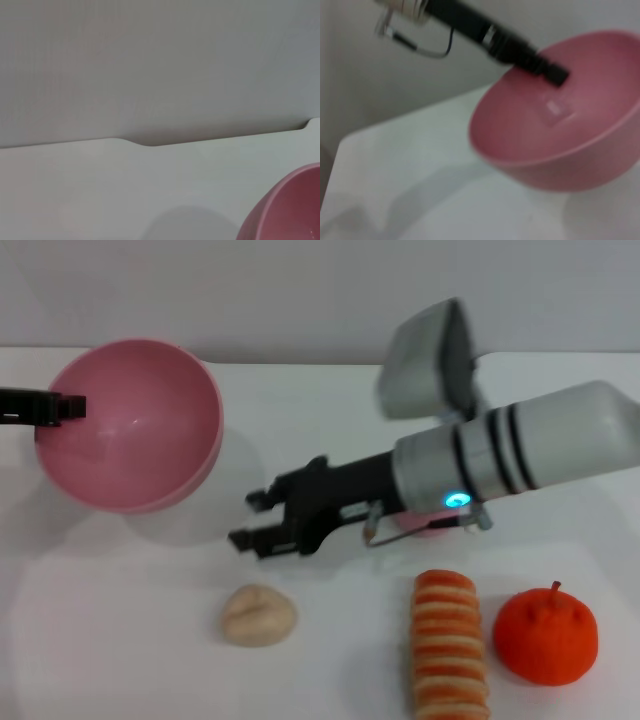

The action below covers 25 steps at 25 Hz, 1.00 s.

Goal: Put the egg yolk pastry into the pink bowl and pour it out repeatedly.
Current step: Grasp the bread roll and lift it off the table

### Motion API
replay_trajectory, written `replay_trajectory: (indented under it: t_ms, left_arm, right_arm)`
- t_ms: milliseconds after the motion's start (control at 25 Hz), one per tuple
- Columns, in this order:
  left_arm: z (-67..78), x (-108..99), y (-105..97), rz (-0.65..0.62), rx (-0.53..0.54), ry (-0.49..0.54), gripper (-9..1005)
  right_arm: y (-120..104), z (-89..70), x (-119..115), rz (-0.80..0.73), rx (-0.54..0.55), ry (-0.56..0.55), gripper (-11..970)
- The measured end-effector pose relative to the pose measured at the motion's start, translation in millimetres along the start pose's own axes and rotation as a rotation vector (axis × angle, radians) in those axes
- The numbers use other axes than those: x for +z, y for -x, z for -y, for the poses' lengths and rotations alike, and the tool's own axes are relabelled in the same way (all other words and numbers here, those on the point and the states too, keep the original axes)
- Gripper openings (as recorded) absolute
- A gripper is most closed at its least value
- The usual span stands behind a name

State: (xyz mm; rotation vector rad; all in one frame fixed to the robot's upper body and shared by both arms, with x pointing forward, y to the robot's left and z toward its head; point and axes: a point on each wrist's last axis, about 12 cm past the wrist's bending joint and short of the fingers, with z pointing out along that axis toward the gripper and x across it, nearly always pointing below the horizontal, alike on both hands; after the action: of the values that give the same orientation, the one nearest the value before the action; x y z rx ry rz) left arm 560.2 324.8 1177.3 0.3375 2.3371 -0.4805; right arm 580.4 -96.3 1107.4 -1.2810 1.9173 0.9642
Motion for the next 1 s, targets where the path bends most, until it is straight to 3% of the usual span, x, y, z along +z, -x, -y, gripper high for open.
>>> replay_trajectory:
  t_ms: [160,400,600,1000]
  left_arm:
    - [1.3,1,0,-0.004,0.0,-0.004,1]
    - [3.7,3,2,-0.005,0.006,-0.013,0]
    - [4.4,4,3,-0.006,0.007,-0.017,0]
    - [5.9,7,3,-0.006,0.01,-0.018,0]
  right_arm:
    - [1,-9.8,10,-0.054,-0.026,0.025,527]
    - [-19,-26.0,25,-0.151,-0.072,0.068,520]
    - [-29,-35.8,38,-0.188,-0.139,0.042,514]
    - [-41,-37.1,47,-0.225,-0.185,-0.012,503]
